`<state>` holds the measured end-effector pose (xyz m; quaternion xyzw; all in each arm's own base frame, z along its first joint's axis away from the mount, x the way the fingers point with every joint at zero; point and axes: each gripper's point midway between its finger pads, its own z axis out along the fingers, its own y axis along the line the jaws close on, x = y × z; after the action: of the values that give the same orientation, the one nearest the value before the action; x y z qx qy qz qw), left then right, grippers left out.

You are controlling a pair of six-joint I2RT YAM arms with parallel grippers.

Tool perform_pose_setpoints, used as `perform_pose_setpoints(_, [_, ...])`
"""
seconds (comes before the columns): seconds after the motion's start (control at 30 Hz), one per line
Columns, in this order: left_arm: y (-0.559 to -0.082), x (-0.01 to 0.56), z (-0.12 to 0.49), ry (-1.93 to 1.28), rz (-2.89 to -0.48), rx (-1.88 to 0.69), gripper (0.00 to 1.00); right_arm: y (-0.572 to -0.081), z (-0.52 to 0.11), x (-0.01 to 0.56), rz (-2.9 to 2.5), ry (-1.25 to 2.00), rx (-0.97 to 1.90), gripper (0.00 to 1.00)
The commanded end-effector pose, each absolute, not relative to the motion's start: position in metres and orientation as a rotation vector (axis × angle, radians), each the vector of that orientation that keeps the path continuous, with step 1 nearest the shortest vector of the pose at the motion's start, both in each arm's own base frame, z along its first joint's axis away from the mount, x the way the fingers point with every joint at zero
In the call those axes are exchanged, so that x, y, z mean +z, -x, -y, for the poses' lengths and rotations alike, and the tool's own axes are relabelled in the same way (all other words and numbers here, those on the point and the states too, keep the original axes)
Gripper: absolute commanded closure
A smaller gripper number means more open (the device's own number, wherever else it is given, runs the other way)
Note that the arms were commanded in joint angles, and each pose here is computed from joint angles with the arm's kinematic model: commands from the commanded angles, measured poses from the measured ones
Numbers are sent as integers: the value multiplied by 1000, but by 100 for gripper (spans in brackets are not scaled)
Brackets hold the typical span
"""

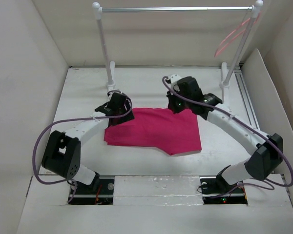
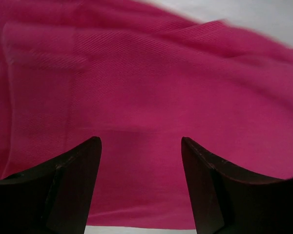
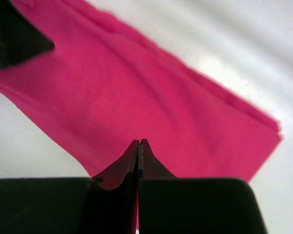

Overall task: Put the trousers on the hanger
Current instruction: Pick up the hanger from the clothesline.

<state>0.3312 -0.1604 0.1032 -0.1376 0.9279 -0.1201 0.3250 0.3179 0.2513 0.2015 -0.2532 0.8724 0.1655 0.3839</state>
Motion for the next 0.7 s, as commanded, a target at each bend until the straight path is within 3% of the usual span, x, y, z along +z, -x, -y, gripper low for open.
perform_pose_setpoints(0.0, [-320,74,135,464,-2483,-261,38,-338,-238,319,-1926,624,451,100])
perform_pose_setpoints(0.03, [-316,69,129,476,-2496,-240,38,-345,-230,366,-1830,592,461,98])
perform_pose_setpoints(0.17, [-306,58,110,510,-2507,-160,41,-386,-148,451,-1677,383,419,93])
perform_pose_setpoints(0.2, [-305,57,105,525,-2509,-146,41,-390,-139,464,-1646,353,455,81])
perform_pose_setpoints(0.27, [-304,58,97,547,-2510,-107,47,-405,-114,486,-1612,256,474,66])
perform_pose_setpoints(0.3, [-309,64,94,550,-2492,-110,50,-414,-89,496,-1582,214,469,47])
perform_pose_setpoints(0.33, [-313,73,95,529,-2469,-119,53,-420,-81,499,-1576,173,498,39])
perform_pose_setpoints(0.43, [-335,115,106,487,-2372,-209,81,-443,-45,505,-1552,70,558,34])
perform_pose_setpoints(0.47, [-345,138,115,457,-2329,-274,95,-451,-30,503,-1547,17,593,34])
perform_pose_setpoints(0.5, [-349,148,120,440,-2315,-309,100,-453,-30,506,-1529,25,589,34])
perform_pose_setpoints(0.67, [-357,178,154,321,-2299,-412,100,-475,-9,497,-1503,-86,715,31])
